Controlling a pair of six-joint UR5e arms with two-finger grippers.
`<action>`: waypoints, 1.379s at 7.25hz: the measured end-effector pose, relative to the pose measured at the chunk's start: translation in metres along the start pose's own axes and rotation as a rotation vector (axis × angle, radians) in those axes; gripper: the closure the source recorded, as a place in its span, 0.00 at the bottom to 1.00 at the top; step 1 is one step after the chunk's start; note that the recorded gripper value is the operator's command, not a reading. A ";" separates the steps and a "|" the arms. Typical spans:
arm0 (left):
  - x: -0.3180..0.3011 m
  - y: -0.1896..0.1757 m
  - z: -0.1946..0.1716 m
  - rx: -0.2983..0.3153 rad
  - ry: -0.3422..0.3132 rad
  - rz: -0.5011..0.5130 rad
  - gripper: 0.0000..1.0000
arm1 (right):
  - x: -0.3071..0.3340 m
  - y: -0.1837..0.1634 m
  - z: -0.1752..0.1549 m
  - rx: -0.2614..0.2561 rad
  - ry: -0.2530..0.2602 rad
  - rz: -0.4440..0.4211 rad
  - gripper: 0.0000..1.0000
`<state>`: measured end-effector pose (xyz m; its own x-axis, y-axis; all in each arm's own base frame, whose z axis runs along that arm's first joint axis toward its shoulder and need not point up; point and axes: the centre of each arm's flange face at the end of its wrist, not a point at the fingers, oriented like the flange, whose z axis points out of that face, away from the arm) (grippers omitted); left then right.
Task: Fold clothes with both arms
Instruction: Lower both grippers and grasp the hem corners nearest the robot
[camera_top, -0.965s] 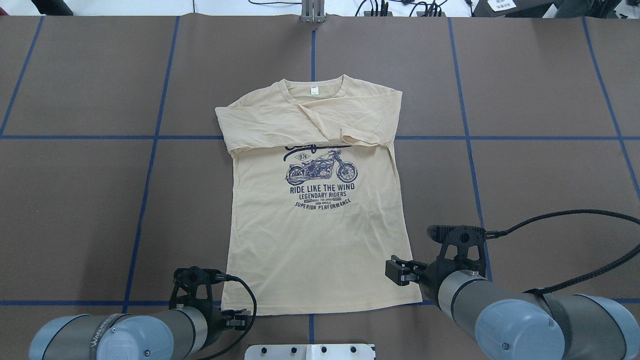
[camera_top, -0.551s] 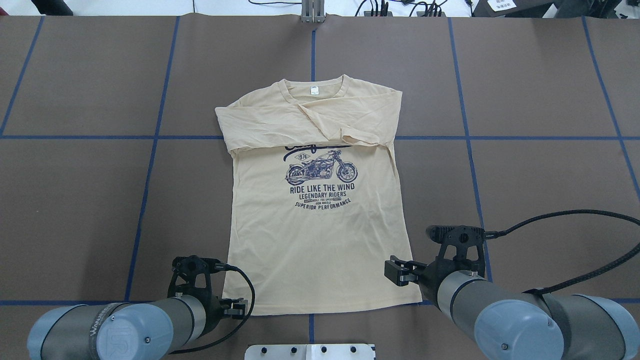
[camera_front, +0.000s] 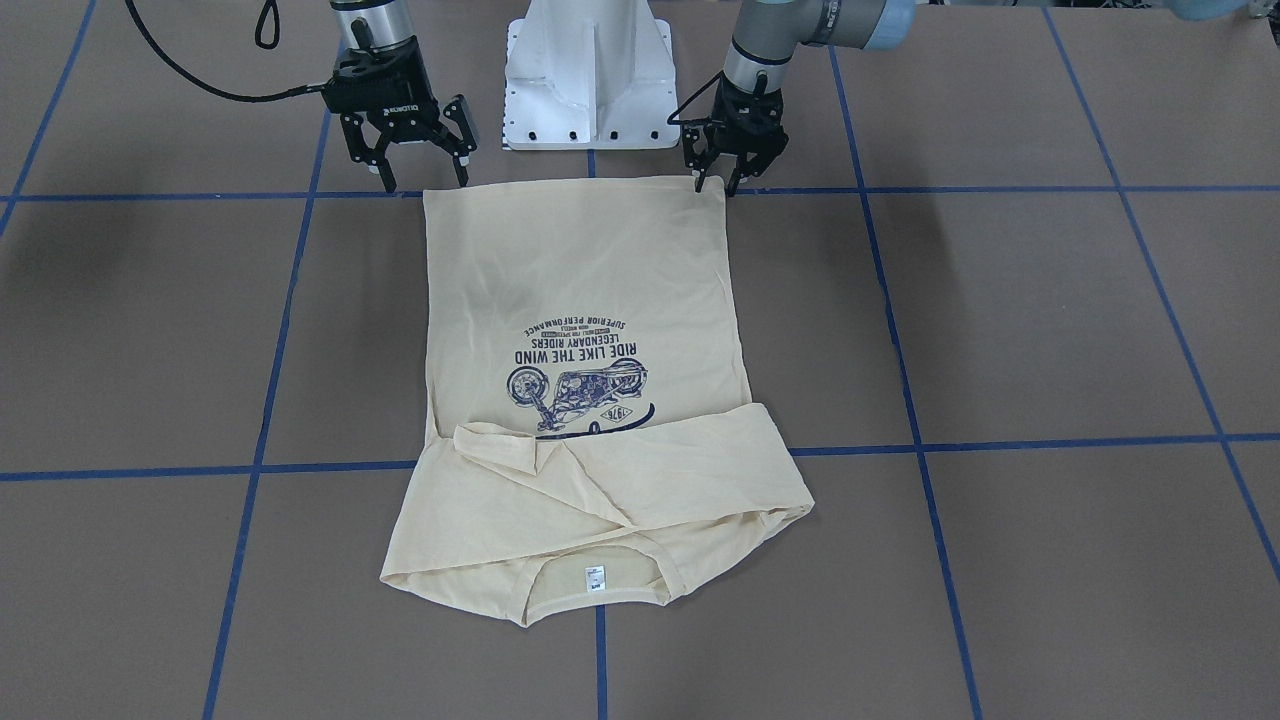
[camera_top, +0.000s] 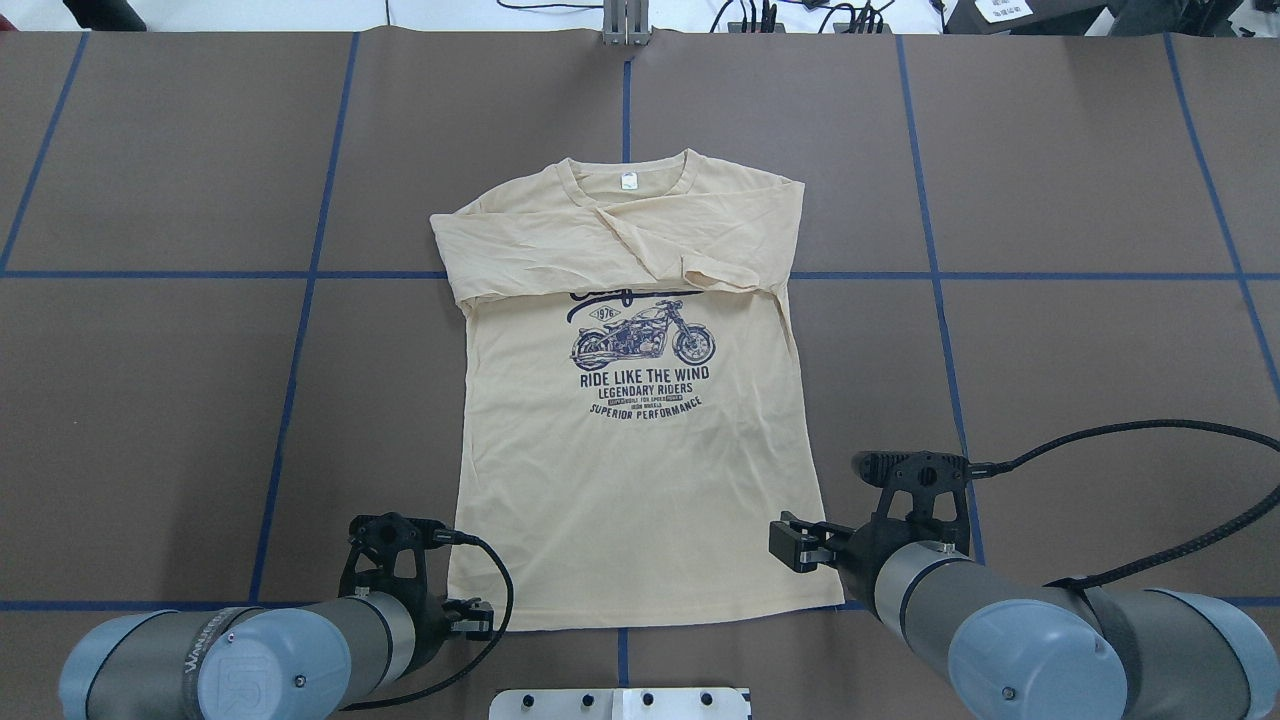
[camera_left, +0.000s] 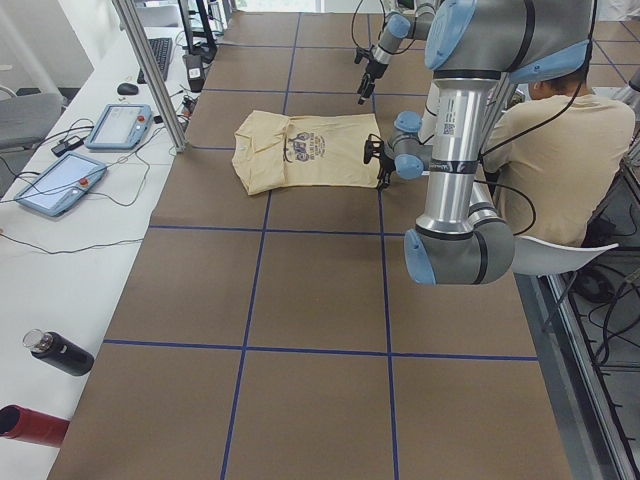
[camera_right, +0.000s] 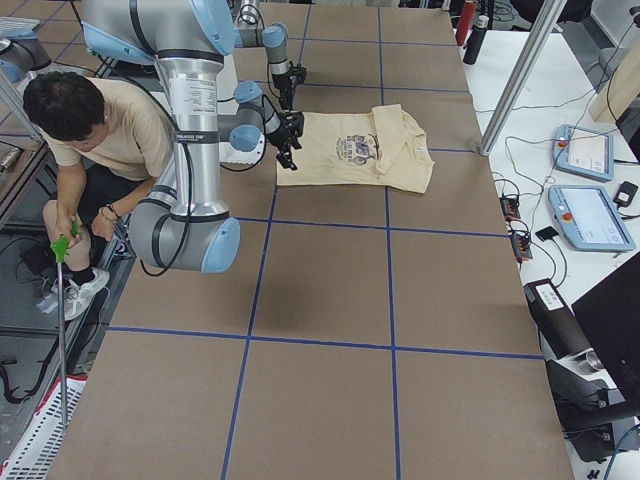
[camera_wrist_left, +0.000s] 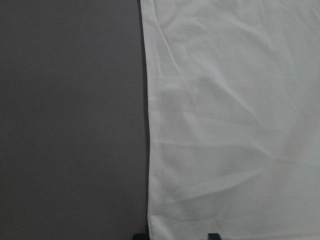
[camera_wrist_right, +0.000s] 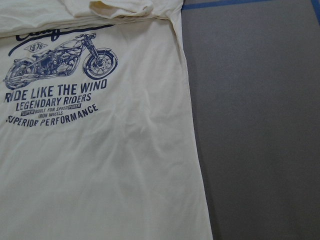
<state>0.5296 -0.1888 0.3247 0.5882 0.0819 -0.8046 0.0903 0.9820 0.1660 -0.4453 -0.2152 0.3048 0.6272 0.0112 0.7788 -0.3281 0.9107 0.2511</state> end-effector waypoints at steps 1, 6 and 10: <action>0.001 -0.001 -0.001 0.001 0.002 -0.005 1.00 | 0.001 0.001 0.001 -0.001 0.004 -0.001 0.00; 0.007 -0.009 -0.018 0.014 0.034 -0.011 1.00 | 0.017 0.055 0.023 0.056 0.050 0.020 0.50; 0.009 -0.010 -0.023 0.016 0.044 -0.014 1.00 | 0.019 0.092 0.049 0.090 0.082 -0.005 0.50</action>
<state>0.5157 -0.1936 0.3029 0.5507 0.0759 -0.8313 0.1117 0.9802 0.1635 -0.4979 -0.1510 0.3713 0.6835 0.0440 0.7286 -0.3848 0.8699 0.3085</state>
